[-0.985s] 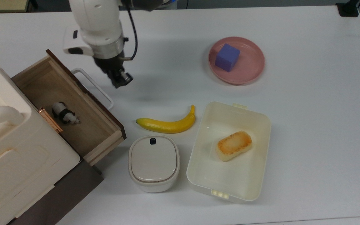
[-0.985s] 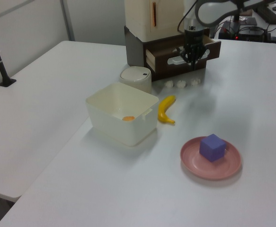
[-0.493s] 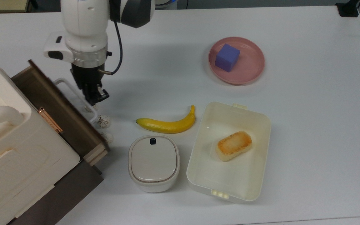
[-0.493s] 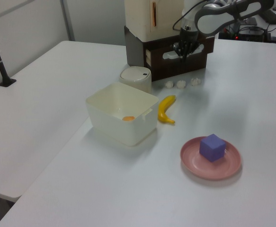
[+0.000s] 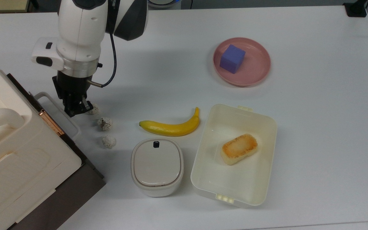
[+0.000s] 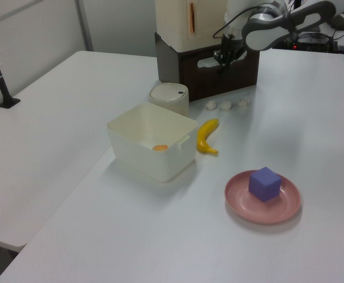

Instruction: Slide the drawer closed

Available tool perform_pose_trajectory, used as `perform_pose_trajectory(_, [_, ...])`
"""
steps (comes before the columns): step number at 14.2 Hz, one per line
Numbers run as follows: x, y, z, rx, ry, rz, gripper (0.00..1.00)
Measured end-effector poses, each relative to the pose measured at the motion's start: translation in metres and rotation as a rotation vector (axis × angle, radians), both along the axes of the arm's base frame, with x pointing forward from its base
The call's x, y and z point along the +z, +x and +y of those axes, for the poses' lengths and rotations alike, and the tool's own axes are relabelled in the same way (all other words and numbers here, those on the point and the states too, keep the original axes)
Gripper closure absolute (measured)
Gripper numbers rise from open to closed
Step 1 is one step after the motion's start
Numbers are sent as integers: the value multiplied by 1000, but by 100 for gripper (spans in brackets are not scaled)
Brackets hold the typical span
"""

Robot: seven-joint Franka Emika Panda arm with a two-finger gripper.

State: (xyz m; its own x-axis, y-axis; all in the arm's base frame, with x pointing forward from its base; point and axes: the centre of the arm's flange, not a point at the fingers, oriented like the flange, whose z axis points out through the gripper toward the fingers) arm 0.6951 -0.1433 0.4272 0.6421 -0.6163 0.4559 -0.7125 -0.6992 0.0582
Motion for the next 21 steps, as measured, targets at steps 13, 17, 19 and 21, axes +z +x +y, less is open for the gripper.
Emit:
perform_pose_trajectory(13, [129, -92, 95, 573, 220, 336, 8])
perform_pose_trajectory(17, [126, -96, 137, 748, 200, 392, 0])
perform_pose_trajectory(19, [123, -96, 138, 803, 189, 407, 0])
perform_pose_trajectory(21, [122, -95, 133, 804, 189, 410, 0])
